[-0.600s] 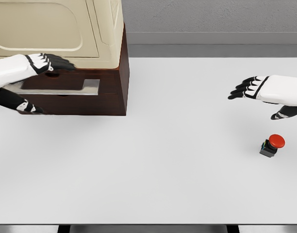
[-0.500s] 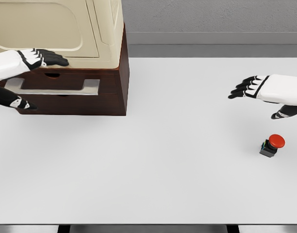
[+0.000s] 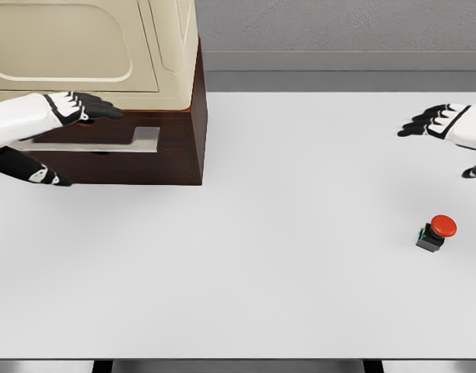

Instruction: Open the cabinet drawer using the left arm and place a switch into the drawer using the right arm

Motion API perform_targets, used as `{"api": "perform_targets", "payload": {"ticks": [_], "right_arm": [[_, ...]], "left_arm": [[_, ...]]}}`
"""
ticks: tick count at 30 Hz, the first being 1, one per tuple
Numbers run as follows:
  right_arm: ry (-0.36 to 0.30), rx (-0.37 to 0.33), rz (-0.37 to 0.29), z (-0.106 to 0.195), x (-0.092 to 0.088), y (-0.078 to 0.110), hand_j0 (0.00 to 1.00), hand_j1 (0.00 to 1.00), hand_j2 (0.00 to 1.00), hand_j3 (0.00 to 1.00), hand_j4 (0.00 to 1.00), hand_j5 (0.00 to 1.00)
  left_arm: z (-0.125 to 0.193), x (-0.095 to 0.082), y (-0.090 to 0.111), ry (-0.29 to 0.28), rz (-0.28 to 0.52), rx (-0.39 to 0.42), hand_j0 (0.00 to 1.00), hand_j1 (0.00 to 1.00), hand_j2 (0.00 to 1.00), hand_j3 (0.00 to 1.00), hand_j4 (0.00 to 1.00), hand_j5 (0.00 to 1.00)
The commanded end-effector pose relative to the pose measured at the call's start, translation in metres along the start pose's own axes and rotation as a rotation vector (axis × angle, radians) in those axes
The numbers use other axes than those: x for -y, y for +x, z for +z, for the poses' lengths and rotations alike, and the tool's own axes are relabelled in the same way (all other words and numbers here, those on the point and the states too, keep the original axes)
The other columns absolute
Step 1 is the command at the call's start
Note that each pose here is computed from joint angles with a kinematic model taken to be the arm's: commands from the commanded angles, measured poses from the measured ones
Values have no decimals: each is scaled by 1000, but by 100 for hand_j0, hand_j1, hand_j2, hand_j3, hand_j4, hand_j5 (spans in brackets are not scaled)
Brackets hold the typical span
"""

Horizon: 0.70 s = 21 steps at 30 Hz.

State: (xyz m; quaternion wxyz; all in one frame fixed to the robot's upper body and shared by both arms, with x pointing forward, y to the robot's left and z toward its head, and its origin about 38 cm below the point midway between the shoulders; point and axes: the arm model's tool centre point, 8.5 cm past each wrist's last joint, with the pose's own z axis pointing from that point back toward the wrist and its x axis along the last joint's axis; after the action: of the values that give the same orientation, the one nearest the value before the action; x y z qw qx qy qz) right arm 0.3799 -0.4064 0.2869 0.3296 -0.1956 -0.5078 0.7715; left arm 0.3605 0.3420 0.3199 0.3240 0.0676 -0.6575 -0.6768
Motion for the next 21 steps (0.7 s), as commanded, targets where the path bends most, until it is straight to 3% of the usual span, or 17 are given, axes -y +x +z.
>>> {"api": "perform_targets", "payload": {"ticks": [1,4,8,11,15,16,21], "right_arm": [[61,-28,10,12,-2,-4,100,100,100,100,100,100],[133,-31,-1,16,-14,-4,100,100,100,100,100,100],[168,-23,3,18,-19,1,100,100,100,100,100,100],[185,4,-5,13,-28,9,100,100,100,100,100,100],[203,22,-30,9,-42,13,100,100,100,100,100,100],[210,26,-38,8,-46,14,100,100,100,100,100,100],[237,21,-44,11,-51,13,100,100,100,100,100,100]], "left_arm": [[4,-2,0,9,6,-9,100,100,100,100,100,100],[0,0,0,22,37,4,100,100,100,100,100,100],[-7,3,1,9,34,20,96,96,96,96,96,96],[-8,1,5,-116,-4,31,91,91,91,91,91,91],[-6,-2,6,-194,-48,27,92,92,92,92,92,92],[-5,-13,8,-173,-78,25,92,92,92,92,92,92],[-1,-15,8,-145,-69,25,100,100,100,100,100,100]]}}
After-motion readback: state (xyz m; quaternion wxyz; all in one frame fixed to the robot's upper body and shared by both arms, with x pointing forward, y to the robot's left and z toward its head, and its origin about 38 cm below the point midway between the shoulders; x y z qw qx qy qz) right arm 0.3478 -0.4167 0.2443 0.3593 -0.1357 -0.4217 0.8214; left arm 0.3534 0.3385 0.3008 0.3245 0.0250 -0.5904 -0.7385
